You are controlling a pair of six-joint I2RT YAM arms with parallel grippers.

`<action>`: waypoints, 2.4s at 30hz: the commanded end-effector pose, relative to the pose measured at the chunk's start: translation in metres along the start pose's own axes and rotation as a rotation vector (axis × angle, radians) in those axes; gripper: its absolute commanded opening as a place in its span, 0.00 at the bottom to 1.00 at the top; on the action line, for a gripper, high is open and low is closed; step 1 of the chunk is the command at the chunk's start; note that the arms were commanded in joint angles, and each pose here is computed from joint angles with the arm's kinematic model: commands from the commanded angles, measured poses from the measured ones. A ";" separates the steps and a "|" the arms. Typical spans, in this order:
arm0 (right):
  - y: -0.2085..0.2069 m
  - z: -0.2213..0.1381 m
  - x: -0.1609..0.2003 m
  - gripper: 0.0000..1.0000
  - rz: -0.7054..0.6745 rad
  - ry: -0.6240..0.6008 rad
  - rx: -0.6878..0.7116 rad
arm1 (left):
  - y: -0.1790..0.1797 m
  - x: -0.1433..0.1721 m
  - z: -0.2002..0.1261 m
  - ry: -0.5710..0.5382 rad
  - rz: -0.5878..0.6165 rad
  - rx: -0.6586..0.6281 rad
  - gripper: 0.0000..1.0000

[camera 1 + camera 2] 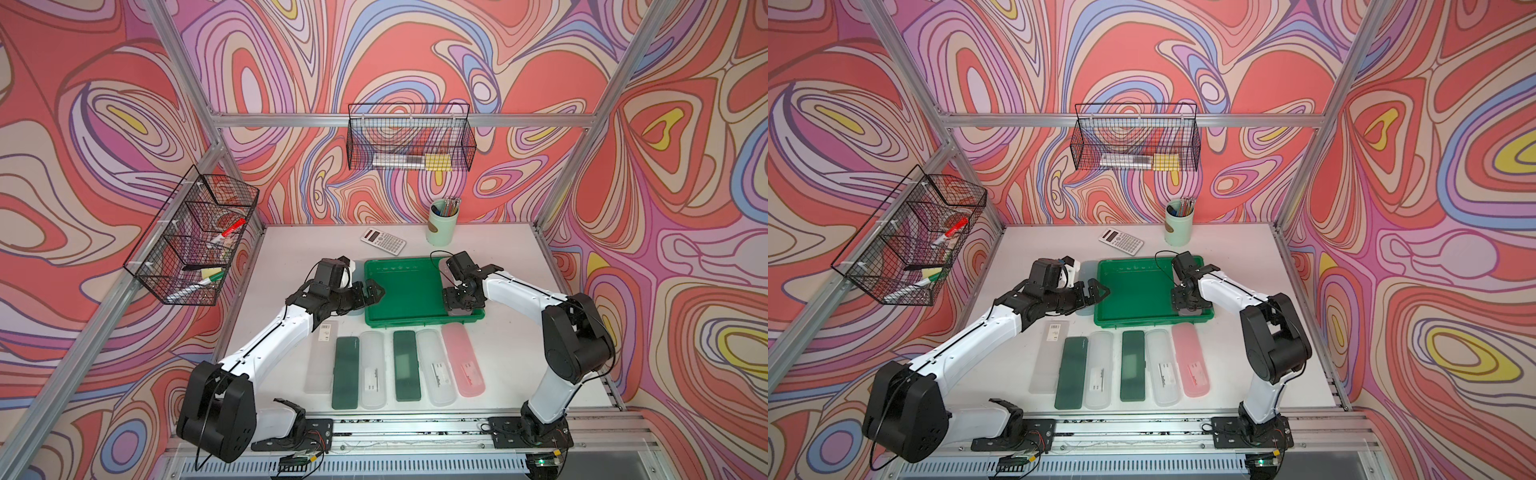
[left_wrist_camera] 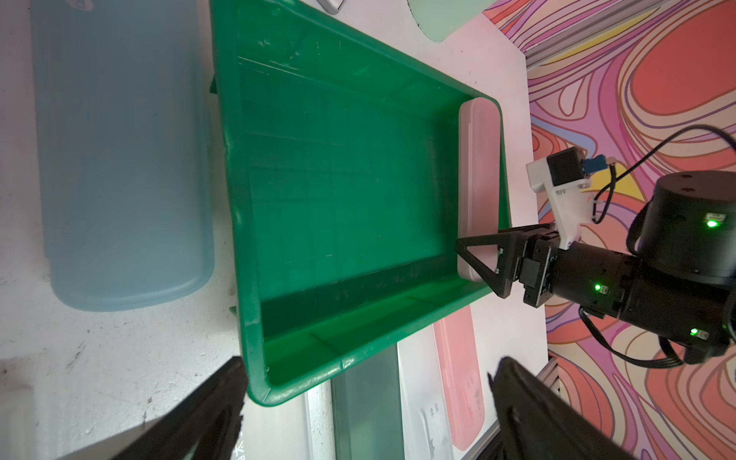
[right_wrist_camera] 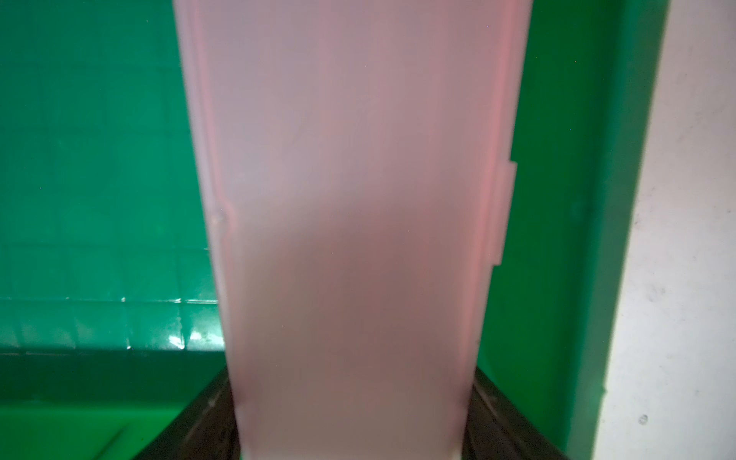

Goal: Put the pencil case into the storage box
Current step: Place the pencil case at the storage box.

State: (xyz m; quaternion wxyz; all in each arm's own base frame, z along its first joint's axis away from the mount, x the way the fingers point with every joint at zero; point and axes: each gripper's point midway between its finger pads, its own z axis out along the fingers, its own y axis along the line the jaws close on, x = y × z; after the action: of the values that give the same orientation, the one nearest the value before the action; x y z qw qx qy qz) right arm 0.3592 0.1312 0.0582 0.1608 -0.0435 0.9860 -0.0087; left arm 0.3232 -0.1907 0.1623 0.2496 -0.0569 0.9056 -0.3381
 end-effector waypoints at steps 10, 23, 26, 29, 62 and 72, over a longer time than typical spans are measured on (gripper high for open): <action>-0.008 -0.038 -0.033 0.89 0.045 -0.125 0.039 | 0.016 0.000 -0.004 -0.008 -0.005 -0.112 0.99; 0.065 -0.029 -0.054 0.76 0.038 -0.132 -0.262 | 0.034 0.012 -0.004 0.006 -0.074 -0.176 0.99; 0.068 -0.011 -0.053 0.76 0.041 -0.105 -0.236 | 0.028 0.013 0.000 0.006 -0.094 -0.128 0.99; 0.055 0.007 -0.051 0.76 0.032 -0.089 -0.120 | 0.023 0.015 0.006 0.016 -0.104 -0.105 0.99; -0.031 -0.066 -0.090 0.98 0.124 -0.305 0.348 | 0.008 0.003 -0.035 0.010 0.120 -0.202 0.99; 0.004 -0.125 -0.069 0.98 0.231 -0.422 -0.046 | 0.012 0.017 -0.042 0.002 0.199 -0.173 0.99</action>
State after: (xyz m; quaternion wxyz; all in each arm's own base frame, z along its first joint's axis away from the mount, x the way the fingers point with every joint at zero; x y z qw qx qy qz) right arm 0.3972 0.1185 0.2004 0.3686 0.0649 0.9262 -0.0441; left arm 0.2958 -0.1646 0.1823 0.2740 -0.0042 0.9310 -0.2410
